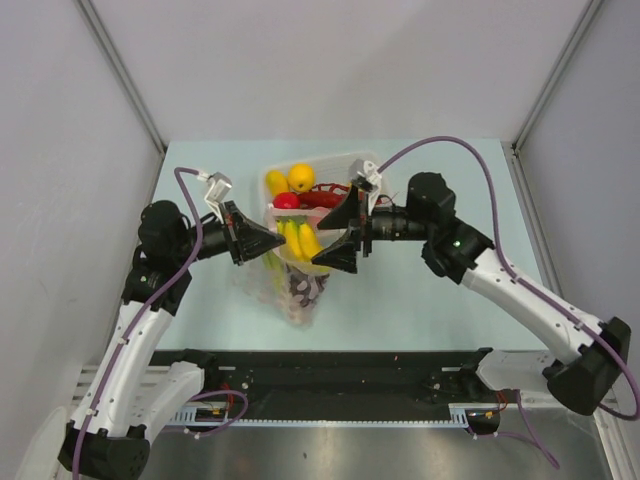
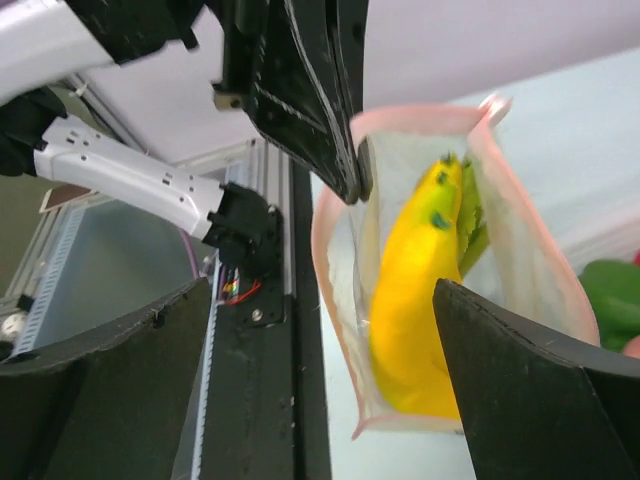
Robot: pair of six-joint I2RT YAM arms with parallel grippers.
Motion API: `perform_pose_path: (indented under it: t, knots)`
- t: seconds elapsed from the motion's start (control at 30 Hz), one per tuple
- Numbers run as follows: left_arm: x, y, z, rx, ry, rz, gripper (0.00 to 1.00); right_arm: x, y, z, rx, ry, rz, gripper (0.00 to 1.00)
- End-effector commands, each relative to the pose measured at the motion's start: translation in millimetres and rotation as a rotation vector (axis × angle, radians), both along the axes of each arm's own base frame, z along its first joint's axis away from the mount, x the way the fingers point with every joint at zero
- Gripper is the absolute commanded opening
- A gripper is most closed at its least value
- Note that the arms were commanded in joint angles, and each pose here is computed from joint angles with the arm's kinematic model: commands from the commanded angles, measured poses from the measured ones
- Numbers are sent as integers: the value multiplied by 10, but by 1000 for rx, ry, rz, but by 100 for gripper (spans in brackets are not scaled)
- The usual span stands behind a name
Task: Place the food in the zip-top bag and seal the zipper
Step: Place the fake fruit in the zipper food storage bag, then adjust the zipper food storage bag at the center of the board.
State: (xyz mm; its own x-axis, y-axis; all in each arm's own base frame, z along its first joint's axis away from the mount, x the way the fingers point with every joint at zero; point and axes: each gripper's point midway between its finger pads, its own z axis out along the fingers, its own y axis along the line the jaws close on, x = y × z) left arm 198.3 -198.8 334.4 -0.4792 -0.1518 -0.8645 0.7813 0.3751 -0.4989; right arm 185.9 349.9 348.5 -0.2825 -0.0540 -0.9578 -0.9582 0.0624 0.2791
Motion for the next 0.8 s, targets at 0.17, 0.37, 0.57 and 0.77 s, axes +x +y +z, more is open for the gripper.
perform_pose_path:
  t: [0.17, 0.37, 0.57, 0.77]
  knots:
    - [-123, -10, 182, 19, -128, -80, 0, 592, -352, 137, -64, -111, -249, 84]
    - [-109, -17, 178, 29, -118, -91, 0, 858, -269, -365, -221, -55, -288, 80]
    - [-104, -17, 174, 37, -102, -93, 0, 966, -152, -572, -279, -67, -263, 72]
    - [-83, 0, 114, 51, -65, -71, 0, 1045, -258, -349, -215, -77, -235, 0]
